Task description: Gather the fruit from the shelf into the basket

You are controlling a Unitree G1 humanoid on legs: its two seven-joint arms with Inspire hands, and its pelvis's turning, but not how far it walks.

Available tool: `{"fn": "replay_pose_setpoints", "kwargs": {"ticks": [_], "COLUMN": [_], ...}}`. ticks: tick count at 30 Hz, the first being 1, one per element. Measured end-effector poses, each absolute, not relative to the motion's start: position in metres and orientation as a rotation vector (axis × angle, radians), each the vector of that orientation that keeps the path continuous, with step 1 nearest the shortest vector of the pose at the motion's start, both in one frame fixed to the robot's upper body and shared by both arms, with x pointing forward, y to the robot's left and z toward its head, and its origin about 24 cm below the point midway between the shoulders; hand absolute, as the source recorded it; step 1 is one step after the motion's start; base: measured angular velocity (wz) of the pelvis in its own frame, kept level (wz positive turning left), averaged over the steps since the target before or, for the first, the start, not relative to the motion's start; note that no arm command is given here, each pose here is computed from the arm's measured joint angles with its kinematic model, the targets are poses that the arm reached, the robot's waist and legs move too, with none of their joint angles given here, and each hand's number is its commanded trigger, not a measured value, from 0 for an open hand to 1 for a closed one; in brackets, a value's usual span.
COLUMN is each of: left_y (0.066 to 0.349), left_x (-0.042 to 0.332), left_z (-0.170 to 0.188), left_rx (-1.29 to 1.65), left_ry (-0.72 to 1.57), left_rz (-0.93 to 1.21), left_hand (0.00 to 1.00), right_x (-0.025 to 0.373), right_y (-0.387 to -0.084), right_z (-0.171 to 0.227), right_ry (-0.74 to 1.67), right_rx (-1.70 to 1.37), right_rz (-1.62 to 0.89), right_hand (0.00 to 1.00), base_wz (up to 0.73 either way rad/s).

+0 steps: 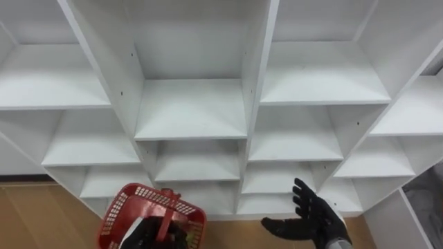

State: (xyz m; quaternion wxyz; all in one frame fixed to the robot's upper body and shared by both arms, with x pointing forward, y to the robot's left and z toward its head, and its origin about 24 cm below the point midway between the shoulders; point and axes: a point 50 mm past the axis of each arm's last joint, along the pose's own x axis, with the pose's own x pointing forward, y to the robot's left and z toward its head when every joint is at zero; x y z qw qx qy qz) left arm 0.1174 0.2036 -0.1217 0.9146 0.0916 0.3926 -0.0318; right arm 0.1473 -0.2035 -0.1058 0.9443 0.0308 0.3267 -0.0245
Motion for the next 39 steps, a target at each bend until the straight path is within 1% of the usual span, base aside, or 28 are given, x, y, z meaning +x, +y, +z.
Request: {"fn": "replay_pose_setpoints", "kwargs": {"ticks": [7, 12, 24, 27, 33, 39], "left_y": [0.22, 0.229, 0.246, 0.247, 0.242, 0.239], "left_x": [0.101, 0.079, 0.031, 0.029, 0.034, 0.03], "left_z": [-0.127, -0.136, -0.154, -0.154, -0.157, -0.159], "left_rx": [0.172, 0.18, 0.153, 0.131, 0.116, 0.104], "left_ry": [0.86, 0.943, 1.14, 1.145, 1.152, 1.18], "left_rz": [0.041, 0.119, 0.295, 0.332, 0.323, 0.316], "left_hand": [1.0, 1.0, 1.0, 1.0, 1.0, 1.0], "right_x": [0.129, 0.098, 0.026, 0.016, 0.012, 0.014], "right_y": [-0.225, -0.235, -0.244, -0.245, -0.247, -0.247], "right_z": [-0.119, -0.137, -0.163, -0.165, -0.165, -0.165], "right_ry": [0.749, 0.891, 1.21, 1.258, 1.282, 1.281], "right_rx": [0.046, -0.004, -0.04, -0.023, 0.013, 0.015], "right_rz": [-0.15, -0.221, -0.3, -0.306, -0.323, -0.302], "right_hand": [0.0, 0.0, 0.0, 0.0, 0.0, 0.0], "base_wz": [0.01, 0.0, 0.0, 0.08, 0.08, 0.0]}}
